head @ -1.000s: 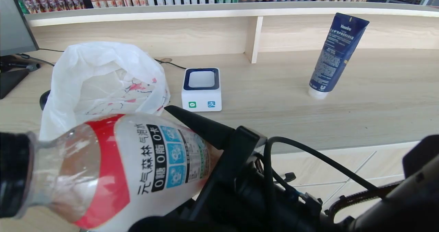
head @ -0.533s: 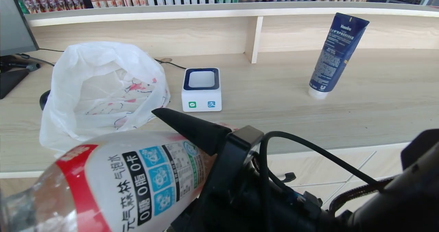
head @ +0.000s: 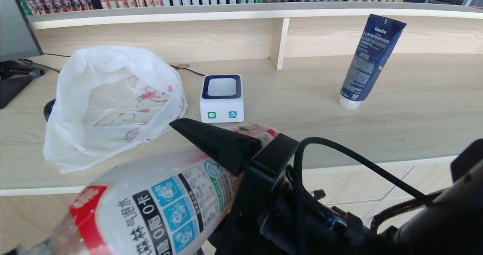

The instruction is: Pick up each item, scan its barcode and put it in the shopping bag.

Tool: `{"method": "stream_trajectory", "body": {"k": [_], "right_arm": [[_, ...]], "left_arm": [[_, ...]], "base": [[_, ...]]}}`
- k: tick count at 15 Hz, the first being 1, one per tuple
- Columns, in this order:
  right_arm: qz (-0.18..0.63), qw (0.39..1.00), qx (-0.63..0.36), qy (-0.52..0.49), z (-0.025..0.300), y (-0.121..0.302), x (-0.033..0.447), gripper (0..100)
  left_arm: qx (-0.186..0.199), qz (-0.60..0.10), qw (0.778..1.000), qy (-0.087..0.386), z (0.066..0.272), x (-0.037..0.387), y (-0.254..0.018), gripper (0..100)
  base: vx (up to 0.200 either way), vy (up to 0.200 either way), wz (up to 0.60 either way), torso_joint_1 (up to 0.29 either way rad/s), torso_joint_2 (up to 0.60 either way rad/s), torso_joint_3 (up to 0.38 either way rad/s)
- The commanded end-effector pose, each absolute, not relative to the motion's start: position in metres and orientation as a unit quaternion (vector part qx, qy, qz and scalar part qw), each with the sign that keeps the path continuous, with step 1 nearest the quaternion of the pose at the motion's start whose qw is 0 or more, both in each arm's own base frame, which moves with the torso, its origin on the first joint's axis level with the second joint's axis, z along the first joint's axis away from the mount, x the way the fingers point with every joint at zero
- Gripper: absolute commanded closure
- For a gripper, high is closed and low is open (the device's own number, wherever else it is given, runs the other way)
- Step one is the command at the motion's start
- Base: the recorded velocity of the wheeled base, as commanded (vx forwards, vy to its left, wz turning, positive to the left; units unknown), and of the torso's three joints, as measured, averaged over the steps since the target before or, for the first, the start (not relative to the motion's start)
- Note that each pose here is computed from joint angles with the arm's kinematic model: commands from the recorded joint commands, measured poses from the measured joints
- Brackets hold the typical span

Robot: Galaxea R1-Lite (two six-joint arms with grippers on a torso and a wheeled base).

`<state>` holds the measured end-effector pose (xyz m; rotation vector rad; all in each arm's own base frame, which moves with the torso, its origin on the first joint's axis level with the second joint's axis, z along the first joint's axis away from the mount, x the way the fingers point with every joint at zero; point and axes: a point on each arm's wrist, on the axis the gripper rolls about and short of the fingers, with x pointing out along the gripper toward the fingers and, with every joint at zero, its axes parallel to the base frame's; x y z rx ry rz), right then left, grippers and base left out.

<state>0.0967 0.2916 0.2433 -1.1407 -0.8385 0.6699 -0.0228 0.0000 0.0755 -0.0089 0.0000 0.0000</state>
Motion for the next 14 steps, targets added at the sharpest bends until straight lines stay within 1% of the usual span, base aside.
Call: {"method": "stream_trajectory", "body": {"k": [1,14], "right_arm": [[0.298,0.707,-0.514,-0.383,0.2461,0.2883,0.0997,100],[0.294,0.706,-0.515,-0.388,0.2489,0.2856,0.1006,100]], "left_arm": [[-0.005,0.0,1.0,0.0,0.0755,-0.0228,0.0,0],[-0.005,0.001,1.0,0.0,0.0755,-0.0228,0.0,0]], "base": [[0.0,0.0,0.0,0.0,0.0,0.0],[0.0,0.0,0.0,0.0,0.0,0.0]]}}
